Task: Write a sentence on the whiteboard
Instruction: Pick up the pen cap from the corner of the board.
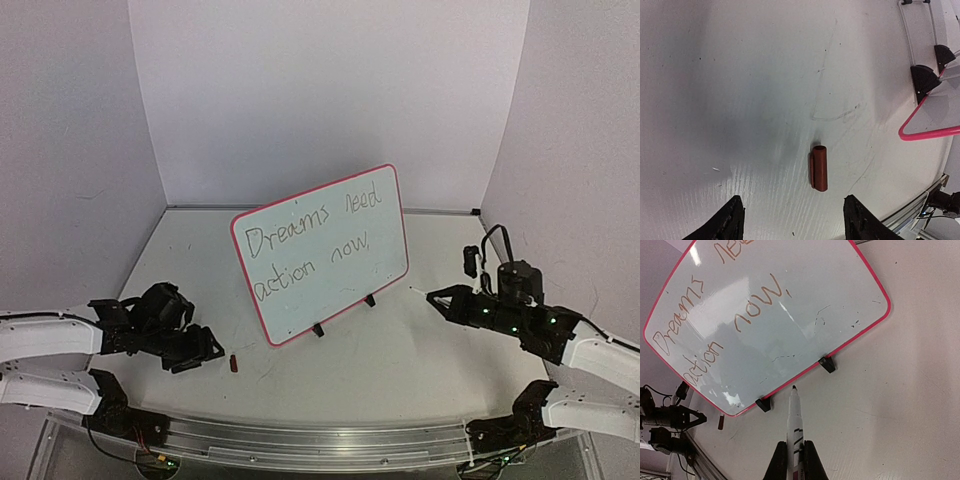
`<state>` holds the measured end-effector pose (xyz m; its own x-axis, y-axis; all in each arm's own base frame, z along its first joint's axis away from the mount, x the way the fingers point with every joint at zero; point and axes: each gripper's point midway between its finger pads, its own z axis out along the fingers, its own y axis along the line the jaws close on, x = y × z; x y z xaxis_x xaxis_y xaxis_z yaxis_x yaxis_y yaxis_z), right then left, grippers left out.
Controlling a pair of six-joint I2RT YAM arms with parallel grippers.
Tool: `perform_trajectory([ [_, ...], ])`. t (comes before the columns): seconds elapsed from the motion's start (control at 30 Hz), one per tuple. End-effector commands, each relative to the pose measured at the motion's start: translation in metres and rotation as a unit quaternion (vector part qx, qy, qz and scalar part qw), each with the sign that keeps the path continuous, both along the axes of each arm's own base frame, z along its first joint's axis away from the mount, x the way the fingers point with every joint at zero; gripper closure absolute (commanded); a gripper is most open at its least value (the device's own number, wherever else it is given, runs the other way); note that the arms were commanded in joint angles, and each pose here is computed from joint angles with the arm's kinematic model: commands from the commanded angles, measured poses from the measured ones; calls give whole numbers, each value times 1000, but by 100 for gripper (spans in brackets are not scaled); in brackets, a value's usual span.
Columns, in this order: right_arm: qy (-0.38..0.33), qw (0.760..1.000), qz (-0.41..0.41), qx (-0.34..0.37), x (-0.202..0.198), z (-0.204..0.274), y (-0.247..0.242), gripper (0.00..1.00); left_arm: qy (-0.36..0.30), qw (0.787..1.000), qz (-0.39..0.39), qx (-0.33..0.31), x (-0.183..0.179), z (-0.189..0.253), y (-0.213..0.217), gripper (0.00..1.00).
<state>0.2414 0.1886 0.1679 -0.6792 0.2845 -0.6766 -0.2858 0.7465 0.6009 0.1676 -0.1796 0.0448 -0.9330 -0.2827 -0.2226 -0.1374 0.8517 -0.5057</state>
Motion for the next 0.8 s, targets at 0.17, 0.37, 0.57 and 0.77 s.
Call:
perform_trajectory([
  [0.17, 20, 1000, -9, 10, -3, -11, 1, 100, -4, 998, -18, 59, 2, 14, -32, 36],
  [0.37, 24, 1000, -16, 6, -4, -18, -3, 100, 10, 996, -27, 87, 1, 0, -42, 46],
  [0.57, 32, 999, -21, 1, -4, -27, -5, 100, 16, 995, -39, 91, 1, -8, -52, 56],
  [0.77, 29, 999, -24, 5, -2, -29, -4, 100, 23, 992, -46, 119, -2, -17, -48, 61],
])
